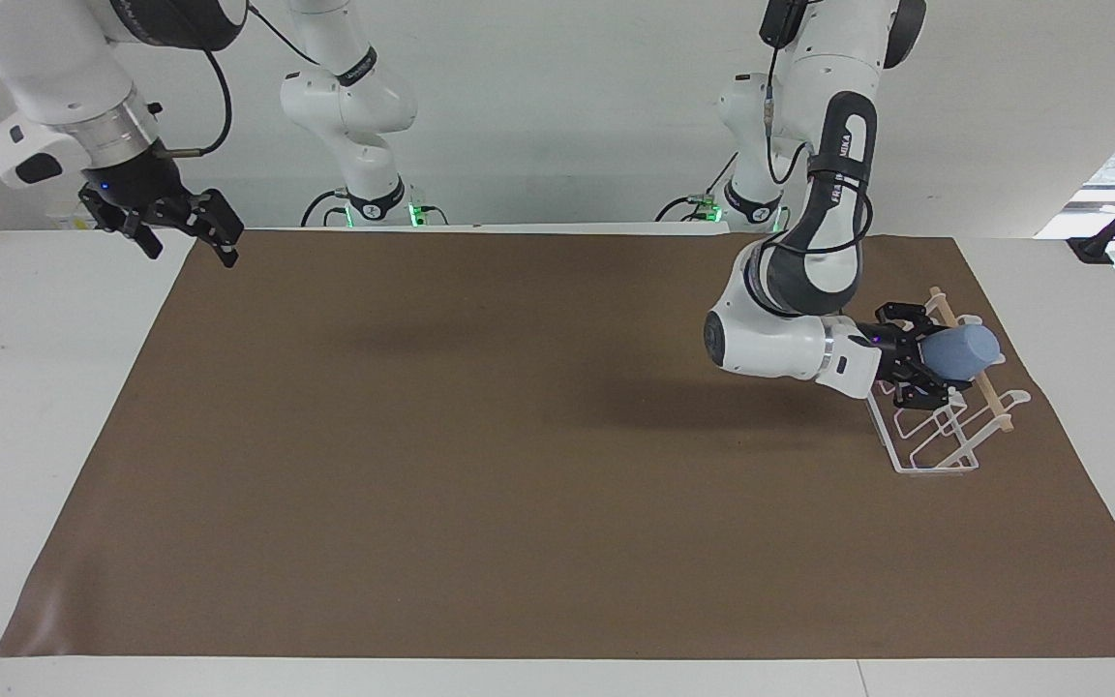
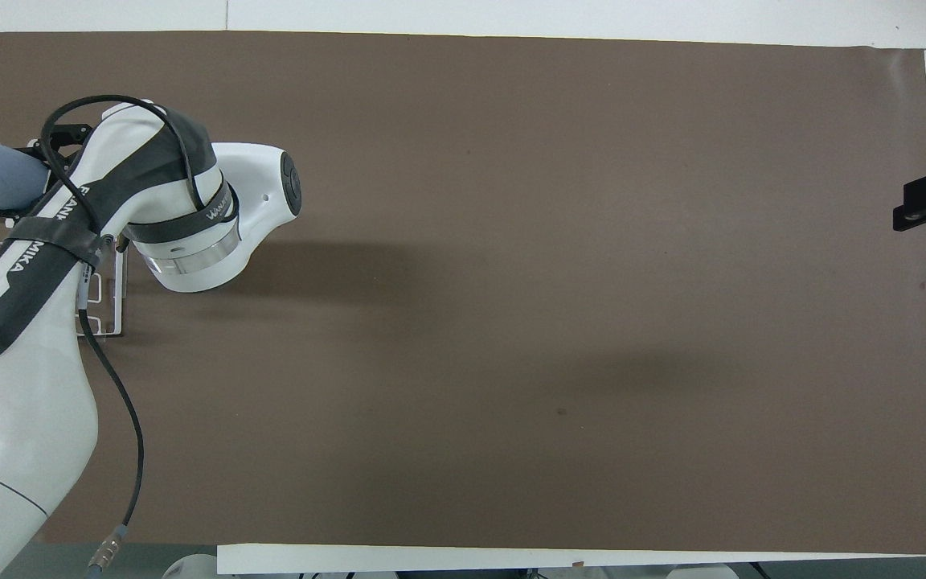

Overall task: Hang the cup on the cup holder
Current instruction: 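Move the cup with the left gripper onto a rack peg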

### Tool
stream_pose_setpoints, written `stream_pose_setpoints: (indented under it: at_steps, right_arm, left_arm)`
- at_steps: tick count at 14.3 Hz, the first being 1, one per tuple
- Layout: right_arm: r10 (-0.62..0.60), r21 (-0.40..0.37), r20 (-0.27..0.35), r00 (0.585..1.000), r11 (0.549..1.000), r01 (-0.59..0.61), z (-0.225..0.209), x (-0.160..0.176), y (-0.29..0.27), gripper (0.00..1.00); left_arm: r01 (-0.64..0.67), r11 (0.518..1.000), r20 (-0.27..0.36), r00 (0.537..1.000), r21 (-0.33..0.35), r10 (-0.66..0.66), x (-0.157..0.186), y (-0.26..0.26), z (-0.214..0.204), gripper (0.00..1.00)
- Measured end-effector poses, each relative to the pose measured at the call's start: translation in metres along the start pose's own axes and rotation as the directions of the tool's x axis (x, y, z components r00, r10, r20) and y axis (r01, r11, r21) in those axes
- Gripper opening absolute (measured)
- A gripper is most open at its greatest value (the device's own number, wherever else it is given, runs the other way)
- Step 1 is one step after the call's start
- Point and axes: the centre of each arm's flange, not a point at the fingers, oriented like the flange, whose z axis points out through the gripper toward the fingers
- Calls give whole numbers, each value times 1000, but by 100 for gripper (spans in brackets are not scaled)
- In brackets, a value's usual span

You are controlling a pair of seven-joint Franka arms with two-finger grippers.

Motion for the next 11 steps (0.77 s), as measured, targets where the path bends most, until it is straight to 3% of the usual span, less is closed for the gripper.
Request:
stream_pose_setpoints:
  at_steps: [4,11]
  right_arm:
    - [-8,-13,53,999,1000,9,5,-7,-11,100]
    - [1,-42,39,999,999,0,4,-5,-6,100]
  left_arm:
    - [25,1000,-20,999,14,-25,-4,0,14,79]
    - [35,999,-89,996,23,-33,-41,12,47,79]
